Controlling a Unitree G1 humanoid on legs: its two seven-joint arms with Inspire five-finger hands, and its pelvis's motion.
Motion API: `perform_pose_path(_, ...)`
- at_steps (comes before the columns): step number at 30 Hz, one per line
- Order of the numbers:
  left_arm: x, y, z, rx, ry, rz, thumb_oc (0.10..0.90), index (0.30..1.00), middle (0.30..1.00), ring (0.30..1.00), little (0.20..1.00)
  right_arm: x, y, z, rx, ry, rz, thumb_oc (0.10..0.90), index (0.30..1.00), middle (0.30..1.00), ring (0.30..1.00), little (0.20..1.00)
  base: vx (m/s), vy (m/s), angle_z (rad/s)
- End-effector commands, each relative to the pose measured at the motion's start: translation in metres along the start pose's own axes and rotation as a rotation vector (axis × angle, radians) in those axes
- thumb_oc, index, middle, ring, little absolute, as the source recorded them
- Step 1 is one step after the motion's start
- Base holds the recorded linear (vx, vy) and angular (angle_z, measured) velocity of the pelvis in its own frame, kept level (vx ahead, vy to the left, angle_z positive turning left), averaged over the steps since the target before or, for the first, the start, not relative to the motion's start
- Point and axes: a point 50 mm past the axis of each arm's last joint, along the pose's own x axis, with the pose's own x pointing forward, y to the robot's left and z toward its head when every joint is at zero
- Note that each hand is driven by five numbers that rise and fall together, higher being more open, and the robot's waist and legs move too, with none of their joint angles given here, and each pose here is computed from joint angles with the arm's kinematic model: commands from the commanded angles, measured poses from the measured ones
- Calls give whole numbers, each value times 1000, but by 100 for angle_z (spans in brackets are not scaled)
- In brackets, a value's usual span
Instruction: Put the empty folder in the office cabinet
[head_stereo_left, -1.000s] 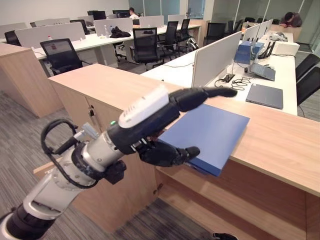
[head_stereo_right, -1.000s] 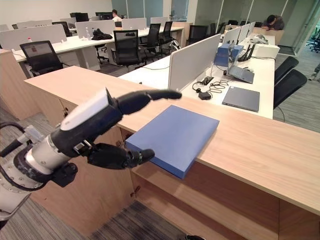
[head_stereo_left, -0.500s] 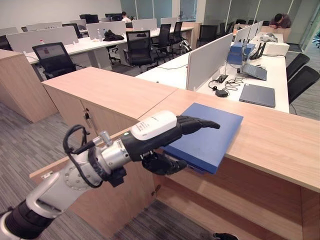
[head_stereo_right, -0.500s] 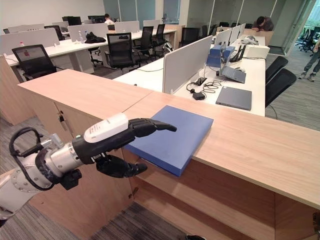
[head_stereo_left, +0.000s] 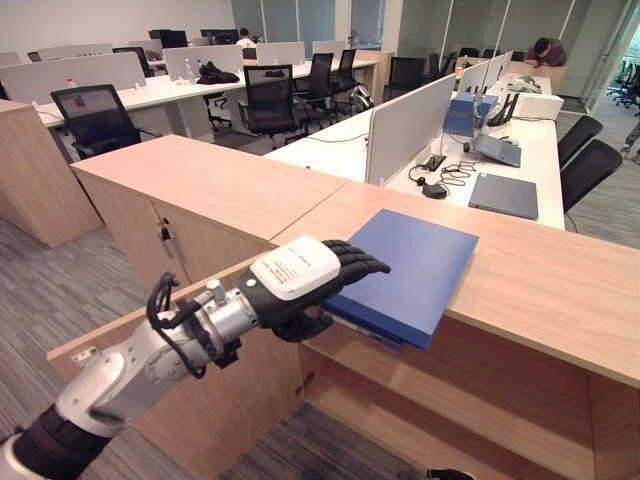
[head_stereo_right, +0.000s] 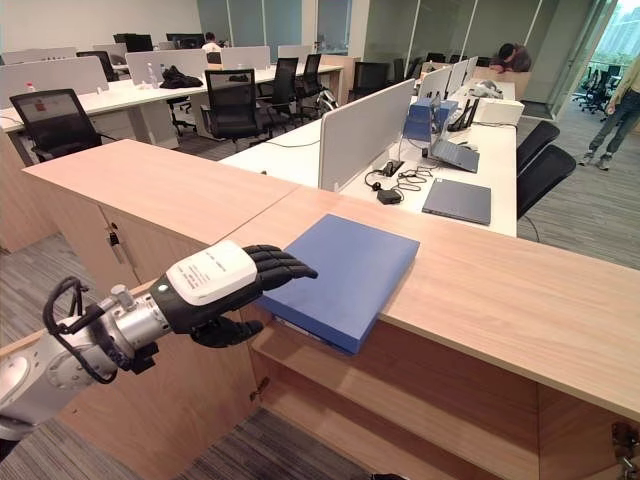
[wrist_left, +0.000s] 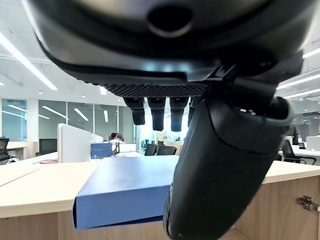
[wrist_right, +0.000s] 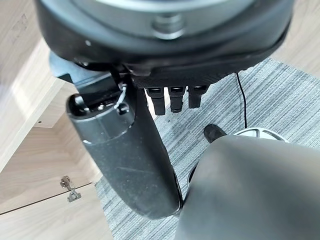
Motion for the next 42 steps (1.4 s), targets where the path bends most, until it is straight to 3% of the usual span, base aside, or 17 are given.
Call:
perform_pose_path(1, 3, 35, 1, 90, -28, 216, 800, 900, 900, 900, 900, 2, 6, 22, -59, -56, 13, 800, 900, 900, 900, 900, 0, 0, 0)
perform_pose_path(10, 5, 22, -3, -2, -1, 191, 800, 900, 900, 900, 900, 2, 6, 20, -54, -47, 16, 800, 900, 900, 900, 900, 0, 0, 0)
perform_pose_path(25, 15, -15, -39, 212, 167, 225, 800, 900, 900, 900, 900, 2, 13, 29, -67, -101, -7, 800, 900, 900, 900, 900, -2, 0, -2)
perform_pose_path(41, 31, -33, -49, 244, 239, 277, 800, 900, 900, 900, 900, 2, 16, 32, -67, -112, -25, 800, 900, 900, 900, 900, -2, 0, -1)
perform_pose_path(42, 32, -34, -51, 243, 248, 289, 516, 474, 474, 474, 474, 2, 16, 33, -64, -115, -27, 800, 900, 900, 900, 900, 0, 0, 0)
